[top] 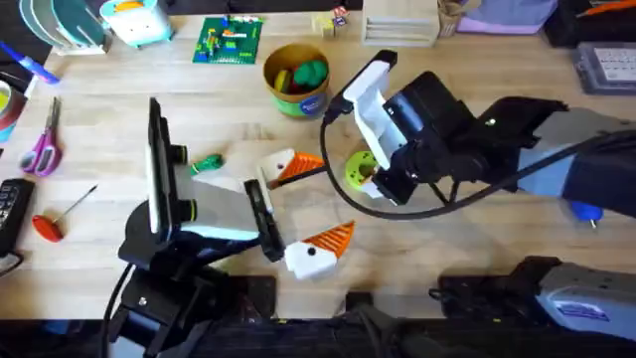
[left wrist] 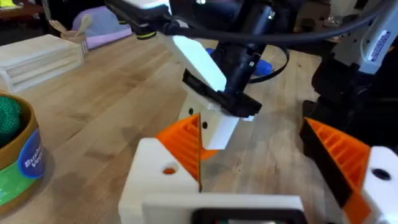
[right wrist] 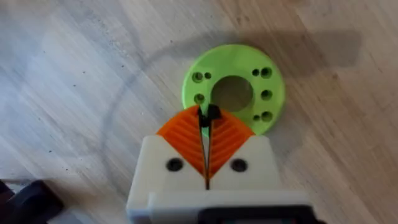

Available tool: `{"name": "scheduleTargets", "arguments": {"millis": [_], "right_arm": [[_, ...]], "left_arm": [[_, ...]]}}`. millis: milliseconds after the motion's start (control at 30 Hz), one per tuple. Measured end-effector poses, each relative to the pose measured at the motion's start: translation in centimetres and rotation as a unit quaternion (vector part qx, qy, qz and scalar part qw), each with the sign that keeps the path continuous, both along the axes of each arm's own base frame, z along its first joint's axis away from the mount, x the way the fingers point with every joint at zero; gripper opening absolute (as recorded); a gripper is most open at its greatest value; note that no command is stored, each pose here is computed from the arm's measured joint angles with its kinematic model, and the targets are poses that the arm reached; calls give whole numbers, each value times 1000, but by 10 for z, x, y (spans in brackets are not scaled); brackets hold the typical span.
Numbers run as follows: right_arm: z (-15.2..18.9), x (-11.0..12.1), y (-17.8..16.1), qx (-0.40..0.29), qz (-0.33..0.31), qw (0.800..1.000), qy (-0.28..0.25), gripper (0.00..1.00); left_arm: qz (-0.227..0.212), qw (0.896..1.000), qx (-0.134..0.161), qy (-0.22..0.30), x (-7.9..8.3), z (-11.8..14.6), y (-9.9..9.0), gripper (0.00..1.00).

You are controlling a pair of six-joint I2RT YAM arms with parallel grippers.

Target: Pick up the gripper from the table and insert it into the empty holder that is missing its gripper. Then pick up a screw, insert it into the mounting hole, and use the screwdriver to tighten it. Finally, clean up the table by picking up the vegetable and placing it into the bucket.

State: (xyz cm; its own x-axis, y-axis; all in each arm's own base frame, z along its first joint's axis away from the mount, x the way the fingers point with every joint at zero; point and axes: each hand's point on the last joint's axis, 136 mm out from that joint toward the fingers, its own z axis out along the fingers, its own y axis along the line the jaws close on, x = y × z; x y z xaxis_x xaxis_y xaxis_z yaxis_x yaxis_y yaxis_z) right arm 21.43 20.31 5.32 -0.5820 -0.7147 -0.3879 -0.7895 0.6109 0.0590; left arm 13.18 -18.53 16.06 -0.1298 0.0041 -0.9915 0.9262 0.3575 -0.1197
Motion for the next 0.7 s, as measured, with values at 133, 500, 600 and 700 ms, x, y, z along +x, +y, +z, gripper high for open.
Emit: {"name": "scheduleTargets", "arguments": {"millis": [133,500,600,700], "right_arm": [[0,0,0,0,0,1000,0,8],[12,2,-20,-20,-29,999,27,7],[32,13,-22,-10,-46,999,27,7],[56,25,-20,9,-56,998,19,7]], "left_arm": [[0,1000,0,0,0,0,0,993],[0,1000,0,0,0,0,0,993],[0,1000,0,0,0,0,0,993],[0,1000,0,0,0,0,0,993]]}}
